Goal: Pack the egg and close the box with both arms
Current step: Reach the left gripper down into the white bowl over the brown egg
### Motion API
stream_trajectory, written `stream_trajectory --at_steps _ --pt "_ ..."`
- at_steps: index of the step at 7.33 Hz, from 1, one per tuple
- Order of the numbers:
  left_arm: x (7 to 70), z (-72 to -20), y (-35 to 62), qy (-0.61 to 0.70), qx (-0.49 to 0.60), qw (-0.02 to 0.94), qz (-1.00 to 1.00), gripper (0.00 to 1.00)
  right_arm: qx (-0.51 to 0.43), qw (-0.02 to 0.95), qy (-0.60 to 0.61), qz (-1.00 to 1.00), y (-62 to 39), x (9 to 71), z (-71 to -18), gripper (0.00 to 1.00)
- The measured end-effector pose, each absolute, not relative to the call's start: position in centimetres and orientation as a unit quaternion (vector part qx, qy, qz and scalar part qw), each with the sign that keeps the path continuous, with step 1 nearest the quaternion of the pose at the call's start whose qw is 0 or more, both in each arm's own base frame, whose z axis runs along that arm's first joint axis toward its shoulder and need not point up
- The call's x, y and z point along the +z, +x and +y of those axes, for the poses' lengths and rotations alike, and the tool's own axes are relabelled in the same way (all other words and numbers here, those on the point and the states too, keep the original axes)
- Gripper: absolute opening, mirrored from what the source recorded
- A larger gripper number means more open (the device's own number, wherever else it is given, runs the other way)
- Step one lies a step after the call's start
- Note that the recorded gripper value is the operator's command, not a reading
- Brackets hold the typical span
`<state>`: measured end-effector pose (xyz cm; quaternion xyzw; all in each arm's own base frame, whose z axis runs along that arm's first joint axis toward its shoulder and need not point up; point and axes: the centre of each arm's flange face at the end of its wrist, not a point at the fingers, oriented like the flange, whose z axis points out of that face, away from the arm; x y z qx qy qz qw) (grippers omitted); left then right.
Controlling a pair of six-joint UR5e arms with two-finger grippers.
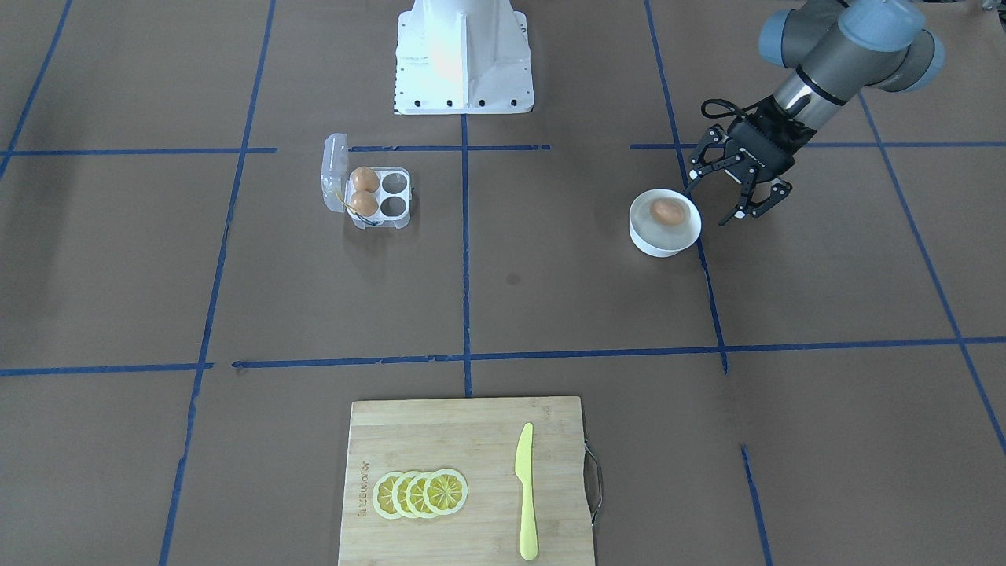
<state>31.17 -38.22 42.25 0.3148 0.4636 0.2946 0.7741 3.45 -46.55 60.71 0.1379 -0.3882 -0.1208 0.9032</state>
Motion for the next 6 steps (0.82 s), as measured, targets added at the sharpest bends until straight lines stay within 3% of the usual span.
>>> stream_trajectory --at_steps 6 --pt "44.8 -36.8 35.9 0.294 0.316 0.782 0.45 0.63 -0.12 0.903 0.137 -0.388 3.4 60.8 -46.5 1.0"
